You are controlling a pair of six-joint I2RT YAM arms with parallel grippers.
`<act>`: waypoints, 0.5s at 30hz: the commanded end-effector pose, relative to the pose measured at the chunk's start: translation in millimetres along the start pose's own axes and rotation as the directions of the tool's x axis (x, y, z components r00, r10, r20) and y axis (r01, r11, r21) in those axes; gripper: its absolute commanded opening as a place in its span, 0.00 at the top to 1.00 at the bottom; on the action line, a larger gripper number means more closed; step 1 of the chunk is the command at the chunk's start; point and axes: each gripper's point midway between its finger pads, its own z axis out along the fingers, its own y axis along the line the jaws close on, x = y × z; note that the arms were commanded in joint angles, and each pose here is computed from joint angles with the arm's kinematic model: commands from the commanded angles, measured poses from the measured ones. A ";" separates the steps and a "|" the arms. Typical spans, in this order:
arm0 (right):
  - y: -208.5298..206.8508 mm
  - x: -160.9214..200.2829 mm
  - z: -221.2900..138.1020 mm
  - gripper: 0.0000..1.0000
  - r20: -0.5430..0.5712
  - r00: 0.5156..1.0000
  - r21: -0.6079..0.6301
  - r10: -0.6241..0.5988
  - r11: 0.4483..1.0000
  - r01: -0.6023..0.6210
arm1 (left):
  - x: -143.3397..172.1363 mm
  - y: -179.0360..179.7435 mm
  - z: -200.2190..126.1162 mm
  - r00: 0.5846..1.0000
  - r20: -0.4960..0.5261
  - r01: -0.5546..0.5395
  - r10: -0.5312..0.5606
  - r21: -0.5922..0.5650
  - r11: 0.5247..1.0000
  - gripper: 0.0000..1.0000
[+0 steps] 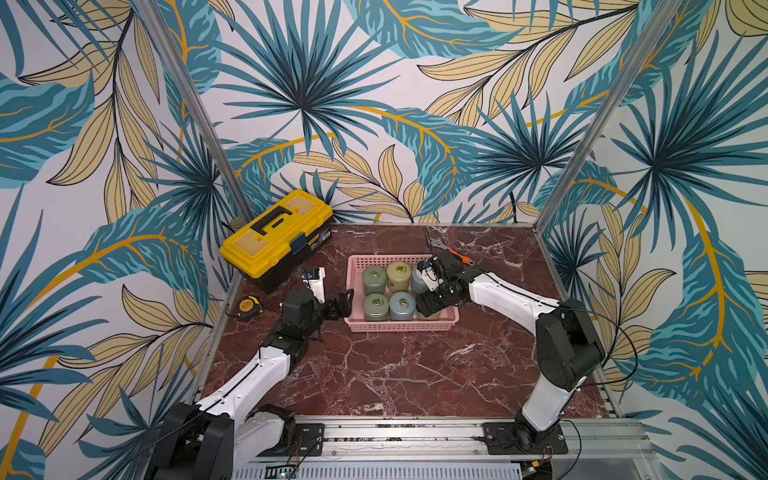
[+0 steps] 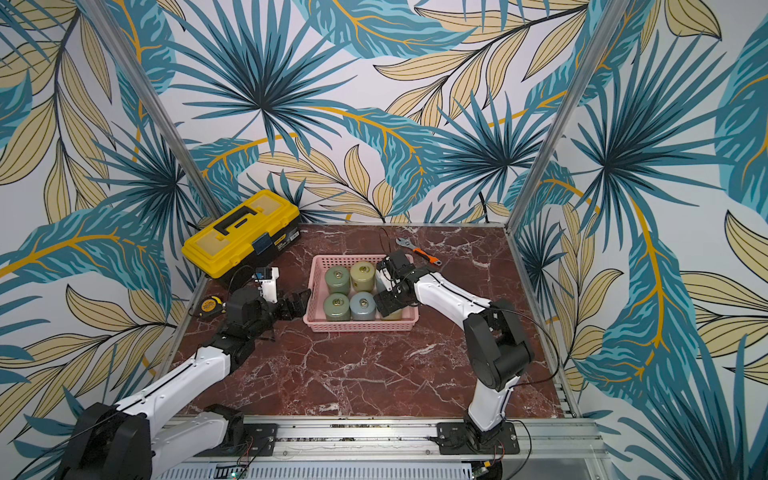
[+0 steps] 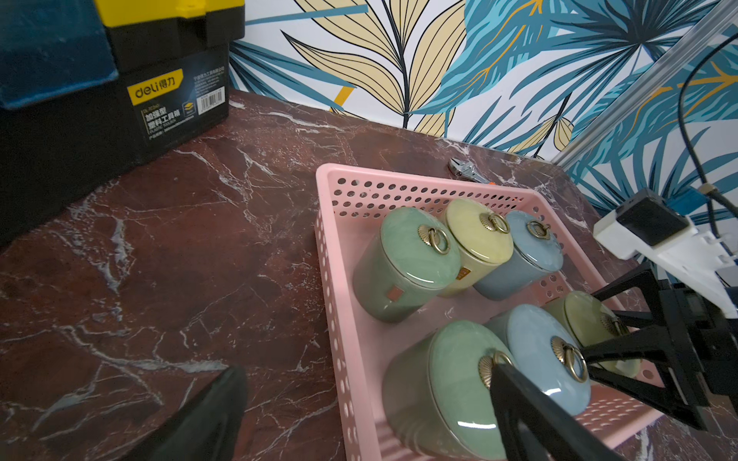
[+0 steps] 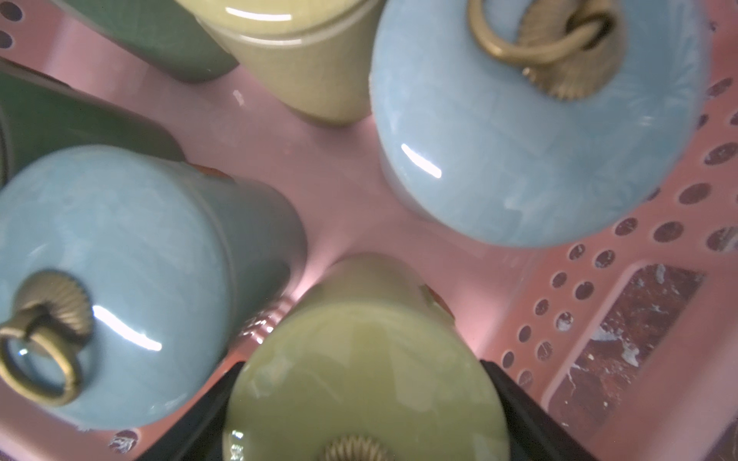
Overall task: Take the tea canister out of the basket
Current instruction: Pick up the tea canister from the basket.
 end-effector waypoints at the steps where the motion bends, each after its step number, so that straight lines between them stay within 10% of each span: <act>1: 0.5 -13.7 -25.5 0.52 0.052 0.999 0.017 0.017 1.000 -0.018 | -5.3 -0.6 -1.5 1.000 0.014 -0.011 0.011 -0.003 1.000 0.00; 15: -5.0 -36.3 -73.9 0.54 0.140 0.990 0.059 0.031 0.997 -0.040 | -5.9 0.3 -2.8 1.000 0.019 -0.010 0.010 -0.007 1.000 0.00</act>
